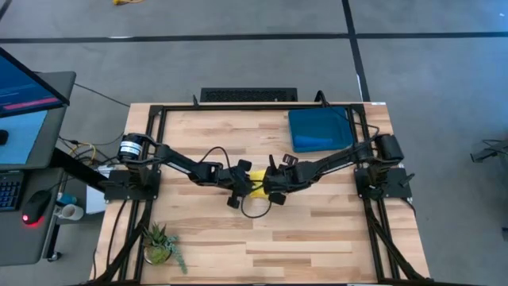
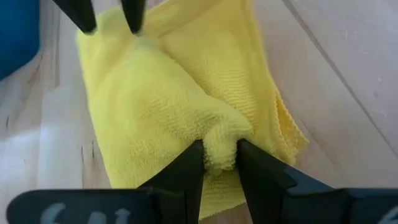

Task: Roll microfiber towels into tight, uniform cylinder then place into a basket
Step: Roll the yellow microfiber cloth

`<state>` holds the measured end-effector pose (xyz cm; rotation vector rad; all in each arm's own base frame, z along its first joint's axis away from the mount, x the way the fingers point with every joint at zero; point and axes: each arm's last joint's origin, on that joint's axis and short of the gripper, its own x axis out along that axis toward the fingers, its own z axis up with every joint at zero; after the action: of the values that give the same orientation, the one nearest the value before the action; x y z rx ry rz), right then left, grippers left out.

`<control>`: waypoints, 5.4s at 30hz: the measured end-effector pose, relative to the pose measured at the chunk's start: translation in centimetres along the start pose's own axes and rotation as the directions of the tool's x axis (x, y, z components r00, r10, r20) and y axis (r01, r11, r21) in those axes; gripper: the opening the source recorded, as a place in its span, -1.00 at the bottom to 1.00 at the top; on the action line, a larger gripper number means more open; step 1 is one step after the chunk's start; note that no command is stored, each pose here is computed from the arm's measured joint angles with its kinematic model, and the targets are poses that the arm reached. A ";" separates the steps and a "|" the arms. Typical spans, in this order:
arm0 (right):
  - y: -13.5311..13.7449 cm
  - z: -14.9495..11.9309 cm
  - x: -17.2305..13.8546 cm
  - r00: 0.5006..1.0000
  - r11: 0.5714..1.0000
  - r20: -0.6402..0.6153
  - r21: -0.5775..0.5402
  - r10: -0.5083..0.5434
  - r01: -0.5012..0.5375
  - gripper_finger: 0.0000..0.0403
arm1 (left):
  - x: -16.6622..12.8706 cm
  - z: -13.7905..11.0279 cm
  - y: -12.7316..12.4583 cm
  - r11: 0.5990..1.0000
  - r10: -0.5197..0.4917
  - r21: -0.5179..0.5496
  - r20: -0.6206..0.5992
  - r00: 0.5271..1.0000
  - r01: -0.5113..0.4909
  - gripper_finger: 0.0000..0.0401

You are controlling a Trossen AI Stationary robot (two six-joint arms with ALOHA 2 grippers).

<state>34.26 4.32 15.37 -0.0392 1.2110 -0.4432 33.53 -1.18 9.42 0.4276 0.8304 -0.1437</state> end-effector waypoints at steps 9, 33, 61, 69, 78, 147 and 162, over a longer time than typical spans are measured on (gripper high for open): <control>-2.7 0.2 -5.8 0.995 0.998 0.098 -0.067 0.022 -0.016 -0.22 | 0.0 -0.1 -0.2 1.000 0.013 0.005 -0.019 1.000 -0.013 -0.55; -12.6 3.8 -2.3 0.833 0.861 0.215 -0.111 0.509 -0.497 -0.21 | -0.3 0.9 -3.1 0.992 0.068 0.108 -0.037 0.997 -0.064 -0.55; -8.8 2.5 6.6 0.758 0.754 -0.073 -0.072 0.649 -0.653 -0.17 | -0.4 0.8 -3.2 0.980 0.143 0.146 -0.066 0.988 -0.132 -0.55; -8.4 2.4 6.8 0.786 0.782 -0.093 -0.076 0.612 -0.618 -0.56 | -0.4 0.6 -3.0 0.965 0.218 0.169 -0.102 0.971 -0.199 -0.55; -7.5 2.3 6.3 0.813 0.805 -0.107 -0.110 0.573 -0.582 -0.90 | -0.5 0.7 -3.0 0.960 0.253 0.151 -0.115 0.960 -0.235 -0.55; 1.6 0.3 -0.8 0.942 0.841 0.193 -0.426 -0.276 0.334 -0.97 | -0.2 4.1 -0.2 0.938 0.346 -0.064 0.191 0.919 -0.340 -0.55; 2.5 0.2 -0.9 0.974 0.846 0.168 -0.487 -0.153 0.217 -0.97 | 0.3 1.8 2.9 0.916 0.366 -0.200 0.063 0.929 -0.347 -0.55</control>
<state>34.91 6.89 15.62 -0.6325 1.1773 -0.2754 35.83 0.65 11.17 0.3856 0.6484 0.2500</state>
